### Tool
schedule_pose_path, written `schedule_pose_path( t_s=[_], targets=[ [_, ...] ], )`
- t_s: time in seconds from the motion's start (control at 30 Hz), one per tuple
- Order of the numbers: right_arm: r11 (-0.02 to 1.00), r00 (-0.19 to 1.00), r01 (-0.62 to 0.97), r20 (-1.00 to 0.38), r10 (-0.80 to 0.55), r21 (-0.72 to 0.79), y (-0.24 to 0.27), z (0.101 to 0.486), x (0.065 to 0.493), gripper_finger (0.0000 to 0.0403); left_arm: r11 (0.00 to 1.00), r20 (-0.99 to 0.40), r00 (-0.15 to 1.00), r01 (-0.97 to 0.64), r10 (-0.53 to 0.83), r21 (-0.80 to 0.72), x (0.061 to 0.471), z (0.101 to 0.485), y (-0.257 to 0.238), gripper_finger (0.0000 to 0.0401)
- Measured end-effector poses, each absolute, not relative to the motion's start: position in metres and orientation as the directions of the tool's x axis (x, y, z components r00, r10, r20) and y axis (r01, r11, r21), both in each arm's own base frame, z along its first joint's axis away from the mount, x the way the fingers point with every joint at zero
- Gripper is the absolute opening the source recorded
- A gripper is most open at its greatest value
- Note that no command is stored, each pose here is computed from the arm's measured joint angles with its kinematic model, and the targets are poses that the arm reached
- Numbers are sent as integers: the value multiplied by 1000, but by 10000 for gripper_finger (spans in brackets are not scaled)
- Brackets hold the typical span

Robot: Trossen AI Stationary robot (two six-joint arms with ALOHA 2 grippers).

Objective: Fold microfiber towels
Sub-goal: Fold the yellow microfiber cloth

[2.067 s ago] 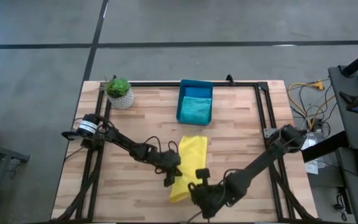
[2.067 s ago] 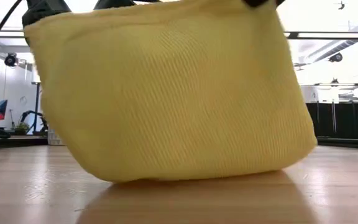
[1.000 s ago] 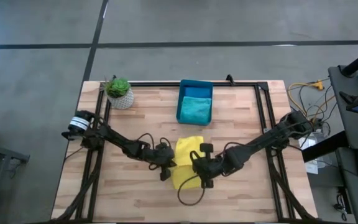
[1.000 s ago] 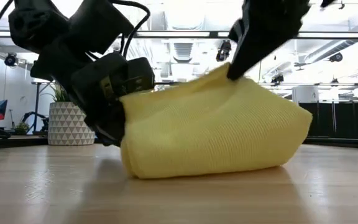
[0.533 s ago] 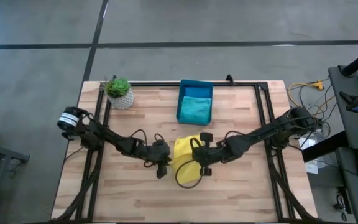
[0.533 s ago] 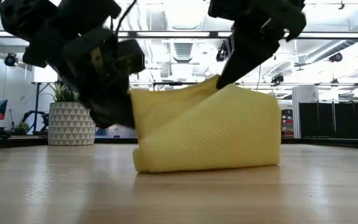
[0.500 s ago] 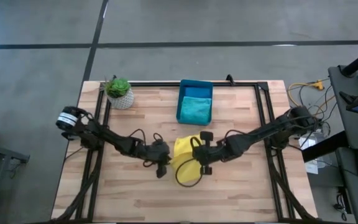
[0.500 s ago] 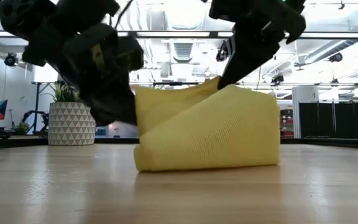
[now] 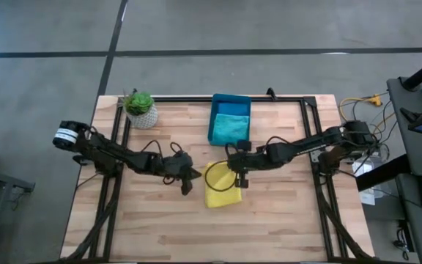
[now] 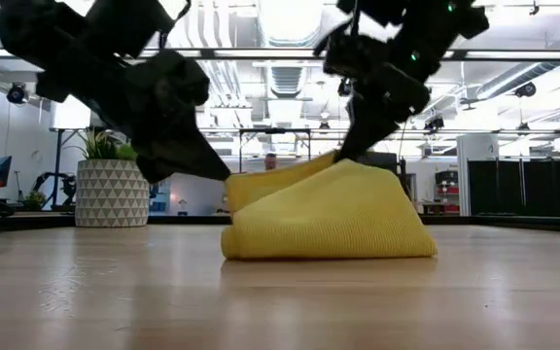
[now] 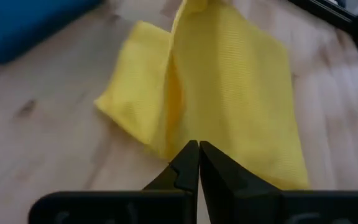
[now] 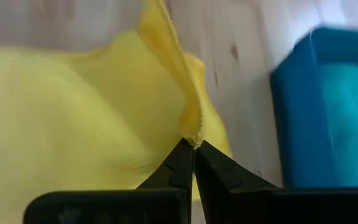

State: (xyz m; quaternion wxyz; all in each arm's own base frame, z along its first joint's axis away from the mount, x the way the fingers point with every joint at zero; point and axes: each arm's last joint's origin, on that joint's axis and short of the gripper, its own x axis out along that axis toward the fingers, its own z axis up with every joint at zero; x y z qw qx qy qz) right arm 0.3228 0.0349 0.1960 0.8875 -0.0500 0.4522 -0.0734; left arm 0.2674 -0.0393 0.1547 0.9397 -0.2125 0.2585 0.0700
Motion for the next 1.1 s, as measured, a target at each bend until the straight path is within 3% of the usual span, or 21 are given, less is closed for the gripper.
schedule_pose_path(
  t_s=[0.27,0.47,0.67,0.9,1.0,1.1],
  targets=[
    [986,532,103,-830,-167,-132,17,181,317,8,890,-517,856,-257,29,-376,269,155,-21,0],
    [971,477,220,-857,-195,-98,2,171,309,10,892,-512,859,-239,10,-384,271,156,-19,0],
    [948,444,311,-871,-210,-71,-7,173,308,53,894,-496,868,-199,-30,-401,274,162,-20,0],
    [938,567,347,-802,-185,28,1,206,304,134,910,-462,885,-140,-61,-390,283,172,-20,0],
    [941,653,317,-748,-122,123,22,213,300,146,905,-475,876,-135,-81,-403,288,164,-15,0],
    [926,663,337,-741,-108,167,41,209,294,144,896,-463,878,-104,-121,-431,300,156,-10,0]
  ],
)
